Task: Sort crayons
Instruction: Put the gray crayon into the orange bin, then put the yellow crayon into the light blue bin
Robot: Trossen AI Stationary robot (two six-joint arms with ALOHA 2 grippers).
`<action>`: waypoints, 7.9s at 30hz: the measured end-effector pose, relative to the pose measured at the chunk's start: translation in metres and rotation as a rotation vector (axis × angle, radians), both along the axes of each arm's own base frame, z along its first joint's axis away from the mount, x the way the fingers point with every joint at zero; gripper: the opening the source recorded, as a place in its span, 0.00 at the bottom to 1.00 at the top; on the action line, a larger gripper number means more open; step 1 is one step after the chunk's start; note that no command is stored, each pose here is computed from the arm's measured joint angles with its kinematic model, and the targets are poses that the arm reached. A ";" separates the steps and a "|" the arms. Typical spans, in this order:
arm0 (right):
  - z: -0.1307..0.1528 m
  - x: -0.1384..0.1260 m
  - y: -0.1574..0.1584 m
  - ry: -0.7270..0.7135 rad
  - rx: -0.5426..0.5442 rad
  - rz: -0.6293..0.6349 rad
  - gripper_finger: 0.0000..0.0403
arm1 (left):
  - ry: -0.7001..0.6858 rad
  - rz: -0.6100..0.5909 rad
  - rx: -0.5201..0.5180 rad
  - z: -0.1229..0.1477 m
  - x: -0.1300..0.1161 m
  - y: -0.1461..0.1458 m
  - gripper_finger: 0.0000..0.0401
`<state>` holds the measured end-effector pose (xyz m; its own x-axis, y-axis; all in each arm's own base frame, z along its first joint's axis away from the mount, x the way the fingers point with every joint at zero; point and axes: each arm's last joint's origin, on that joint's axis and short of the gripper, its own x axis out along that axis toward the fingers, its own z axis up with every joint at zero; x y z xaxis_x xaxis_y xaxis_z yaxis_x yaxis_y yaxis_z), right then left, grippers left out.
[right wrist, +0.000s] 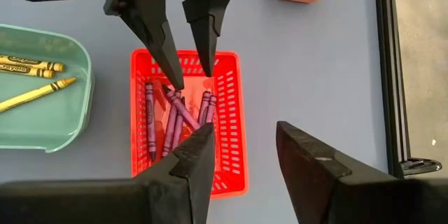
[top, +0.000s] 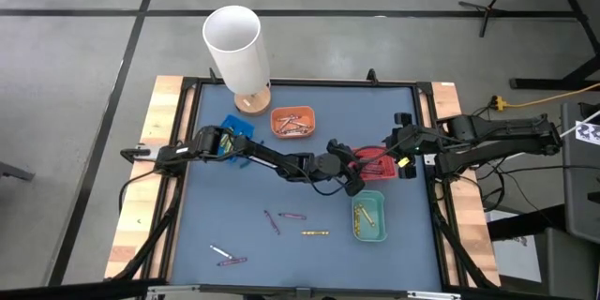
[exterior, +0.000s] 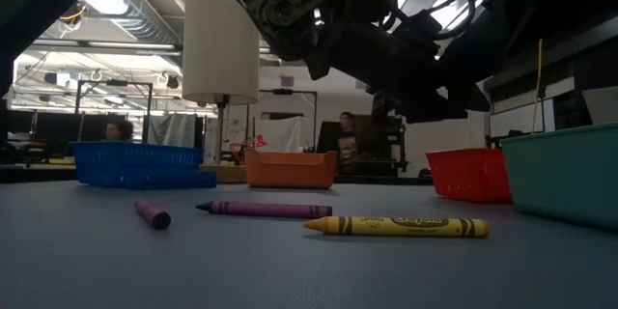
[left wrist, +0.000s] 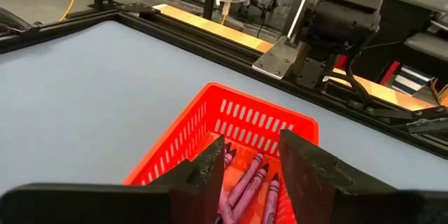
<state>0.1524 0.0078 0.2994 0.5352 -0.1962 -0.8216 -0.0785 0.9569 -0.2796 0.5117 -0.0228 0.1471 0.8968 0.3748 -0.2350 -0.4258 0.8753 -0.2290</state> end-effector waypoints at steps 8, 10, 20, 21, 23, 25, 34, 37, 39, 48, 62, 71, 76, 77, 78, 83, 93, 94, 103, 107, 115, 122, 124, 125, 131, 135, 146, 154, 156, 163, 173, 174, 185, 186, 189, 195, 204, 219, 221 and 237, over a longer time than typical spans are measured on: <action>0.000 0.000 0.000 0.000 0.000 0.000 0.38 | 0.061 -0.050 0.189 0.011 -0.002 -0.002 0.30; 0.000 0.000 0.000 0.000 0.000 0.000 0.38 | 0.072 -0.066 0.235 0.024 -0.004 -0.004 0.30; 0.000 0.000 0.000 0.001 0.003 0.001 0.38 | 0.295 -0.159 0.287 0.088 -0.041 -0.027 0.30; 0.000 0.000 0.000 0.002 0.002 0.001 0.38 | 0.328 -0.170 0.282 0.093 -0.047 -0.030 0.30; 0.000 0.000 0.000 0.001 0.003 0.001 0.38 | 0.383 -0.191 0.266 0.104 -0.060 -0.038 0.30; 0.000 0.000 0.000 0.001 0.003 0.001 0.38 | 0.436 -0.208 0.244 0.113 -0.073 -0.046 0.30; 0.000 0.000 0.000 0.002 0.007 0.003 0.38 | 0.619 -0.370 -0.023 0.139 -0.131 -0.091 0.30; 0.000 0.000 0.001 0.002 0.015 0.008 0.38 | 0.712 -0.462 -0.135 0.136 -0.147 -0.111 0.30; 0.000 0.000 0.001 0.002 0.023 0.013 0.38 | 0.780 -0.499 -0.185 0.132 -0.157 -0.125 0.30; 0.000 0.000 0.001 0.001 0.029 0.017 0.38 | 0.990 -0.612 -0.125 0.119 -0.207 -0.187 0.30; 0.000 0.000 0.001 -0.003 0.034 0.010 0.38 | 1.217 -0.607 -0.034 0.104 -0.278 -0.234 0.30; 0.000 0.000 0.001 -0.008 0.050 -0.013 0.38 | 1.305 -0.614 -0.015 0.063 -0.305 -0.240 0.30; 0.000 0.000 0.001 -0.008 0.050 -0.013 0.38 | 1.316 -0.627 -0.023 0.038 -0.311 -0.236 0.30; 0.000 0.000 0.001 -0.009 0.050 -0.013 0.38 | 1.312 -0.629 -0.025 0.034 -0.311 -0.235 0.30; 0.000 0.001 0.001 -0.009 0.050 -0.013 0.38 | 1.309 -0.630 -0.026 0.030 -0.312 -0.234 0.30; 0.001 0.002 0.001 -0.032 0.052 -0.012 0.38 | 1.302 -0.634 -0.029 0.013 -0.315 -0.229 0.30; 0.003 0.005 0.001 -0.063 0.056 -0.011 0.38 | 1.274 -0.654 -0.047 -0.004 -0.318 -0.226 0.29; 0.003 0.005 0.001 -0.063 0.056 -0.011 0.38 | 1.273 -0.655 -0.048 -0.005 -0.319 -0.225 0.29; 0.003 0.005 0.001 -0.071 0.080 -0.045 0.38 | 1.253 -0.667 -0.059 -0.010 -0.320 -0.224 0.28; 0.003 0.005 0.001 -0.071 0.080 -0.046 0.38 | 1.254 -0.667 -0.059 -0.010 -0.320 -0.224 0.23; 0.003 0.005 0.002 -0.071 0.081 -0.047 0.38 | 1.254 -0.669 -0.064 -0.011 -0.320 -0.224 0.12; 0.003 0.005 0.001 -0.071 0.081 -0.047 0.38 | 1.255 -0.667 -0.064 -0.011 -0.320 -0.224 0.08; 0.003 0.005 0.001 -0.071 0.081 -0.047 0.38 | 1.255 -0.665 -0.062 -0.011 -0.320 -0.224 0.07; 0.003 0.005 0.001 -0.071 0.081 -0.047 0.38 | 1.255 -0.665 -0.062 -0.011 -0.320 -0.224 0.07; 0.003 0.005 0.001 -0.071 0.081 -0.047 0.38 | 1.252 -0.627 -0.095 -0.011 -0.318 -0.222 0.04; 0.003 0.005 0.001 -0.071 0.081 -0.047 0.38 | 1.252 -0.609 -0.128 -0.009 -0.312 -0.221 0.04; 0.003 0.006 0.002 -0.079 0.082 -0.046 0.38 | 1.115 -0.508 -0.157 -0.001 -0.276 -0.206 0.04; 0.004 0.006 0.002 -0.088 0.083 -0.046 0.38 | 1.100 -0.418 -0.221 0.000 -0.253 -0.180 0.04; 0.004 0.006 0.002 -0.091 0.083 -0.046 0.38 | 1.088 -0.384 -0.228 0.001 -0.247 -0.172 0.04; 0.004 0.006 0.002 -0.090 0.083 -0.046 0.38 | 1.022 -0.231 -0.223 0.002 -0.223 -0.136 0.04; 0.004 0.006 0.002 -0.090 0.083 -0.046 0.38 | 0.906 -0.295 -0.261 0.006 -0.188 -0.095 0.04; 0.004 0.006 0.002 -0.090 0.083 -0.046 0.38 | 0.881 -0.302 -0.253 0.007 -0.184 -0.092 0.04; 0.004 0.006 0.002 -0.090 0.083 -0.046 0.38 | 0.625 -0.227 0.028 0.023 -0.145 -0.027 0.04; 0.004 0.006 0.002 -0.090 0.083 -0.046 0.38 | 0.615 -0.207 0.058 0.025 -0.142 -0.020 0.04; 0.004 0.006 0.002 -0.090 0.083 -0.046 0.38 | 0.604 -0.144 0.140 0.028 -0.138 0.004 0.04; 0.004 0.006 0.002 -0.091 0.083 -0.046 0.38 | 0.640 -0.008 0.234 0.030 -0.138 0.053 0.04; 0.006 0.010 0.002 -0.135 0.095 -0.040 0.38 | 0.661 0.123 0.194 0.030 -0.146 0.105 0.04; -0.028 0.058 0.019 -0.376 0.485 0.190 0.38 | 0.673 0.178 0.171 0.030 -0.151 0.126 0.04; -0.032 0.067 0.020 -0.382 0.541 0.153 0.38 | 0.673 0.177 0.171 0.030 -0.151 0.126 0.04; -0.080 0.130 0.034 -0.355 0.739 0.141 0.38 | 0.679 0.196 0.192 0.034 -0.153 0.126 0.21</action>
